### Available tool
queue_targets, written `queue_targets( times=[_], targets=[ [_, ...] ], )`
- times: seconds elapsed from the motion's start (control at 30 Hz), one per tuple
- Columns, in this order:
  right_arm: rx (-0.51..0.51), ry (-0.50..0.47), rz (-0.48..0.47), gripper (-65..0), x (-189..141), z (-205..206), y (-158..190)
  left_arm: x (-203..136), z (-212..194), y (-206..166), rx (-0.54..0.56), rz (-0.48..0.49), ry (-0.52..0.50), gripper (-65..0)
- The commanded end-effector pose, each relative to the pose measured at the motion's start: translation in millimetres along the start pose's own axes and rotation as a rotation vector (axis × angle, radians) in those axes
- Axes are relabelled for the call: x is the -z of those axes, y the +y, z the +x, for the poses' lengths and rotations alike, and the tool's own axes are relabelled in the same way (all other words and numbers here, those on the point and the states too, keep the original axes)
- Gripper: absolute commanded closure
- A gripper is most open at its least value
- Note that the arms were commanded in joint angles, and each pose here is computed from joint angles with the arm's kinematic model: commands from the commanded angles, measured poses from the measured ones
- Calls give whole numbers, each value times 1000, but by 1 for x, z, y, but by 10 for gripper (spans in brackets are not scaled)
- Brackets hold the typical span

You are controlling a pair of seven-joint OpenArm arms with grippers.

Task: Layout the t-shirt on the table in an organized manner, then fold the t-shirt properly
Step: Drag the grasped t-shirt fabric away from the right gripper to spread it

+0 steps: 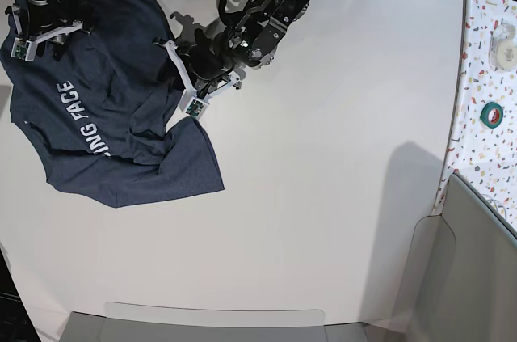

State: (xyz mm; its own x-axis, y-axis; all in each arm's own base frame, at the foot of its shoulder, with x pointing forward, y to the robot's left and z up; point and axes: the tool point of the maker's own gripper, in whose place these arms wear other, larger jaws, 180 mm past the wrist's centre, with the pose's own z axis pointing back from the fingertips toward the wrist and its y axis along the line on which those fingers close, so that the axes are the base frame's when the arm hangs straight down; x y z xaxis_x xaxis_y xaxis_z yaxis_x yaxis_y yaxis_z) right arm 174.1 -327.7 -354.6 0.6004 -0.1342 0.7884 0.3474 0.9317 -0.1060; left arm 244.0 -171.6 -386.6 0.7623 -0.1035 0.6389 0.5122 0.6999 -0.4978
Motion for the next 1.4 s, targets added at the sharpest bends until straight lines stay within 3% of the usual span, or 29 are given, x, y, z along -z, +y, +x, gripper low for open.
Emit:
queue_targets(
  times=[0.0,0.07,0.13,0.27,0.43,0.57,0.87,1.13,1.23,1.37],
  targets=[
    [-12,-40,-9,-235,-2,11,-4,0,15,-8,2,-21,-38,-105],
    [-12,-38,-7,-229,-2,11,-3,-1,16,-6,-3,-16,-41,-2],
    [-14,-35,-6,-179,-2,10,-3,-2,23,-4,4,-11,-55,0],
    [-11,-22,-7,0,-2,5,-4,-20,74,19,-8,33,-176,0],
    [2,15,-9,0,2,-9,-6,-63,152,53,-23,105,-383,0],
    [2,36,-10,0,1,-17,-8,-84,196,86,-43,171,-475,0],
    [3,35,-9,0,1,-16,-7,-74,209,182,-136,331,-402,0],
    [5,33,-7,0,2,-15,-6,-101,221,257,-148,481,-434,-2],
    [18,35,-3,0,1,-18,-3,-103,218,264,-173,514,-411,-74],
    [40,12,2,0,1,-11,4,-112,219,258,-235,528,-349,-284]
  ],
)
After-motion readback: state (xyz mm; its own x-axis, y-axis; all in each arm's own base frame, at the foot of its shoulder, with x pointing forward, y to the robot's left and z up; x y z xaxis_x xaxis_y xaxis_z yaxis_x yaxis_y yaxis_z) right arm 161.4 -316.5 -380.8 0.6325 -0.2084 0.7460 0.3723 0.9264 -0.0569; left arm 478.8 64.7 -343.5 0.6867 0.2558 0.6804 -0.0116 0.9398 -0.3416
